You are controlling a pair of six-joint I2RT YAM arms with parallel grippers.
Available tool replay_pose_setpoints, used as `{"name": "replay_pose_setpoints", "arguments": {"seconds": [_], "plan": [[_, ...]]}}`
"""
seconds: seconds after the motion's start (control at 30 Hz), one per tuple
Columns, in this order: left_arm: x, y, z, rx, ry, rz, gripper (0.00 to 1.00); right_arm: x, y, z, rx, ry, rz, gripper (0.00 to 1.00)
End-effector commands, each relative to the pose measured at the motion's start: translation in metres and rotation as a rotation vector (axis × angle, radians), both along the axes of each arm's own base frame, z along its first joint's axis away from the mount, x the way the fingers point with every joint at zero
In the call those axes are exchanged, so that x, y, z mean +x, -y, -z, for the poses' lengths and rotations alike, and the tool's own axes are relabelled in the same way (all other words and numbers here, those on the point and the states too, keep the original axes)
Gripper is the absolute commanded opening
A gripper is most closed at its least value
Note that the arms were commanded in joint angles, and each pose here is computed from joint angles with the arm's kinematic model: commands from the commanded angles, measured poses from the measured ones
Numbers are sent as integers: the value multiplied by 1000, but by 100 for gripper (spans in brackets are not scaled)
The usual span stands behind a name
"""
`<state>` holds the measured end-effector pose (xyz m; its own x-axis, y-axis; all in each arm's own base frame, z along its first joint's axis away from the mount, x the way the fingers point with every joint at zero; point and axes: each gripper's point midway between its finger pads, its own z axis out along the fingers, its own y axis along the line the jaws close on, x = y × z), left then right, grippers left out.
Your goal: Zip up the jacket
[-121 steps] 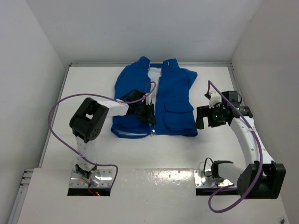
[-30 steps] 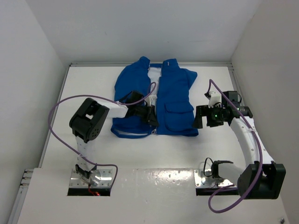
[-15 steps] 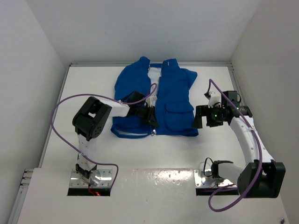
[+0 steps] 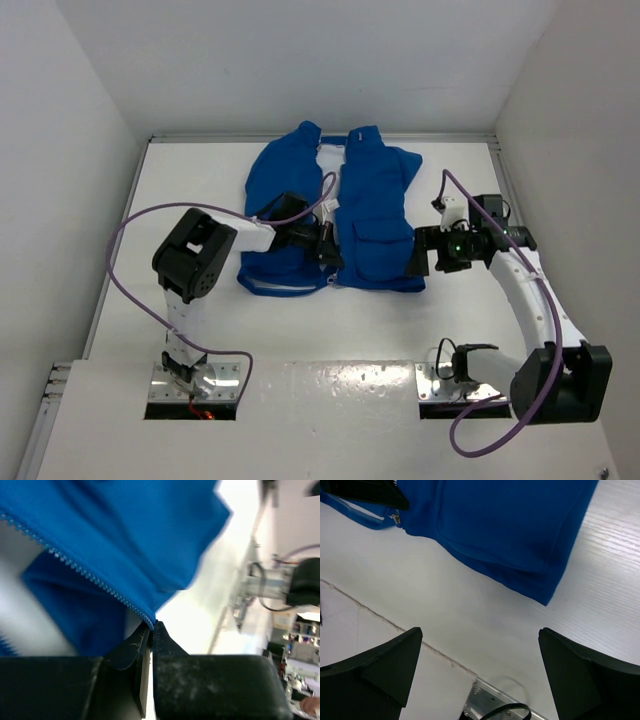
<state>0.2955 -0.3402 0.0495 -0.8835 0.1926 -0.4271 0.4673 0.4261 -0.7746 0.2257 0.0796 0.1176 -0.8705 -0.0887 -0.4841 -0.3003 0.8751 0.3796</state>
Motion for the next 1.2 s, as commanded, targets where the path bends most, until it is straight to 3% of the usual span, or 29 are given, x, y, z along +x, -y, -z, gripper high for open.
{"name": "replay_pose_setpoints", "arguments": {"seconds": [0.0, 0.17, 0.43, 0.73, 1.07, 1.17], "plan": [[5, 16, -74, -226, 175, 82, 9, 12, -17, -19, 59, 38, -5, 100], [-6, 33, -92, -306, 177, 158, 9, 18, -23, -16, 93, -10, 44, 100], [-7, 54, -115, -437, 148, 152, 9, 17, -62, -6, 272, -135, 77, 99], [2, 74, -113, -409, 142, 144, 8, 30, -84, -11, 330, -136, 23, 77], [-1, 83, -117, -415, 156, 167, 8, 32, -91, -5, 366, -177, 38, 72], [1, 84, -118, -415, 164, 169, 8, 36, -92, -5, 373, -181, 43, 67]]}}
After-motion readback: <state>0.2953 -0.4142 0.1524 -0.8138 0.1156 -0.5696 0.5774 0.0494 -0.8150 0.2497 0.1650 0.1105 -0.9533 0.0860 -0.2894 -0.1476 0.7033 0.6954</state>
